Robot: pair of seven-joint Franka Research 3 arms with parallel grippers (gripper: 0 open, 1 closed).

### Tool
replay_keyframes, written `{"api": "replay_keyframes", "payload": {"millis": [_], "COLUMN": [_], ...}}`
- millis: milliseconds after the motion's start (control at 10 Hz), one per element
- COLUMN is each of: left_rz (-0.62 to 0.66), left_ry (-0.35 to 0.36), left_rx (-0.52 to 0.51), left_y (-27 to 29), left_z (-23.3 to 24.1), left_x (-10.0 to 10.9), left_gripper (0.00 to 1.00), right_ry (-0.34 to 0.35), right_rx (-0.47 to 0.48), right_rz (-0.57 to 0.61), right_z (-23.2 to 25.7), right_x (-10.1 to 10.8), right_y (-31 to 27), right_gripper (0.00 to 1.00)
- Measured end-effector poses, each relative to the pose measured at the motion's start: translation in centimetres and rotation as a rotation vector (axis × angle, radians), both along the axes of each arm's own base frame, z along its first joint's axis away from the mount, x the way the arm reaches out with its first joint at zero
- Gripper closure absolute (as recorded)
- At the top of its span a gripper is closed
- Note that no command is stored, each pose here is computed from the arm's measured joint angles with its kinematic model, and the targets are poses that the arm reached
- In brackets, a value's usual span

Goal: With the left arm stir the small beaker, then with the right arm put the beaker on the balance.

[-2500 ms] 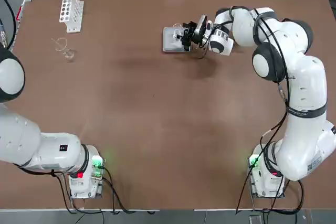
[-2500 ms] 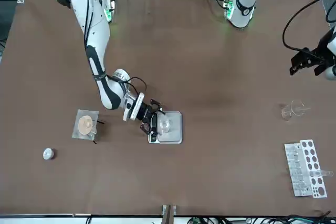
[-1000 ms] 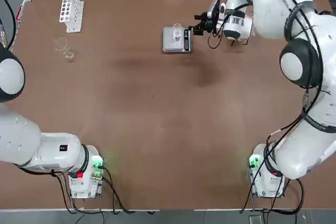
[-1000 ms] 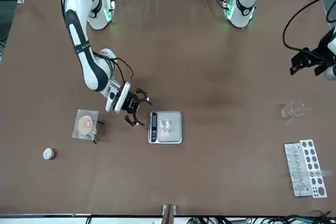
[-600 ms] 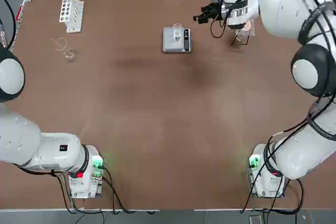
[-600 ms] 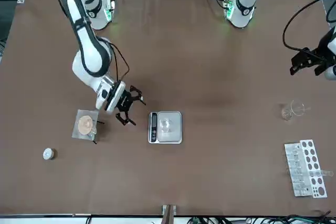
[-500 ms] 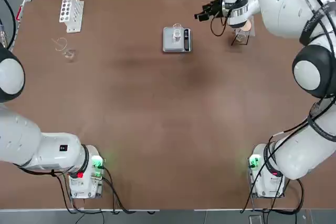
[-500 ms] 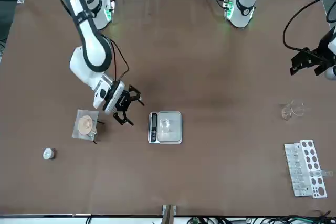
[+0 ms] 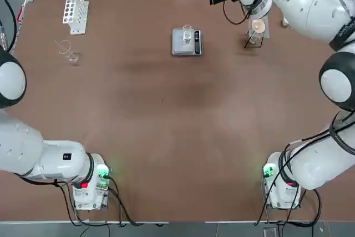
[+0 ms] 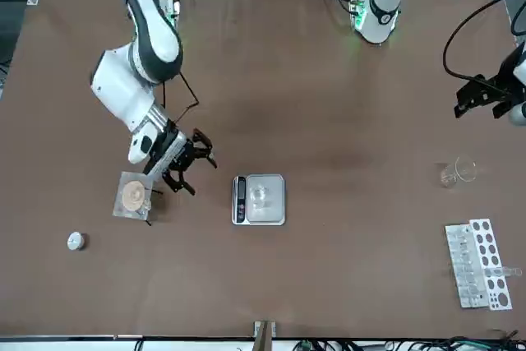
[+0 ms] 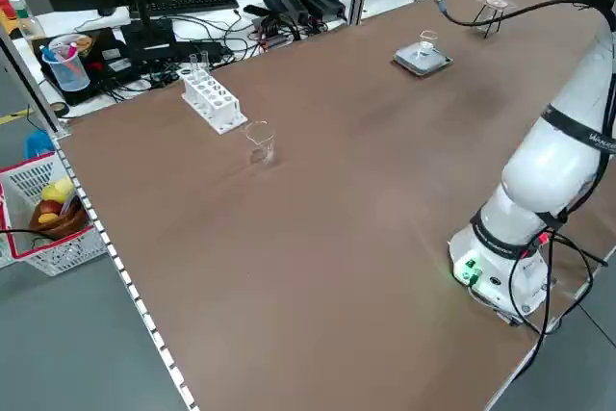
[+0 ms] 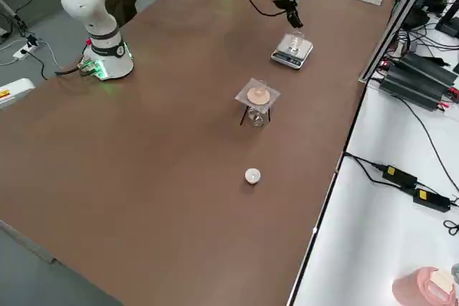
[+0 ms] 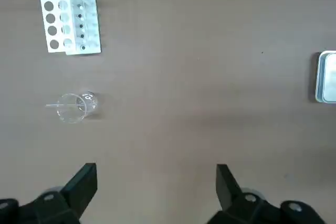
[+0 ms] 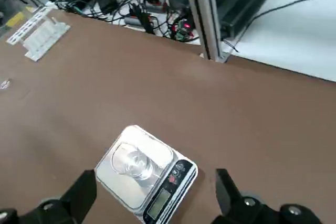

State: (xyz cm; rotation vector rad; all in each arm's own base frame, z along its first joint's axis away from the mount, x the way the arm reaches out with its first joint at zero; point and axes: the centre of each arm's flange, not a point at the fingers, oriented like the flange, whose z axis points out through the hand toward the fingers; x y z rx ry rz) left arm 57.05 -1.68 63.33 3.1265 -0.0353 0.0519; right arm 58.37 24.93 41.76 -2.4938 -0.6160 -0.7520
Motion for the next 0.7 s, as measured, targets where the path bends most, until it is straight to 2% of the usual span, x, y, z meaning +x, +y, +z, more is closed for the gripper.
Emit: {"api": "replay_keyframes", "payload": {"millis": [200,500,700], "left_rz": [0.000,0.000,0.001], "left_ry": [0.000,0.000,0.000], "left_rx": [0.000,0.000,0.000], "left_y": [0.0,0.0,0.0], "left_z": [0.0,0.0,0.0], "left_x": [0.0,0.0,0.0], "left_gripper": [0.00,0.00,0.00], "right_ry": [0.066,0.246,0.312], "right_rx": [-0.002,-0.142,-0.166], "right_rz": [-0.058,-0.214,-0.265], "right_z": [1.6,5.7,8.5], "right_x": [0.4,1.0,1.0], "right_y": [-0.9,-1.9,-3.7], "right_gripper": [0.00,0.00,0.00]}}
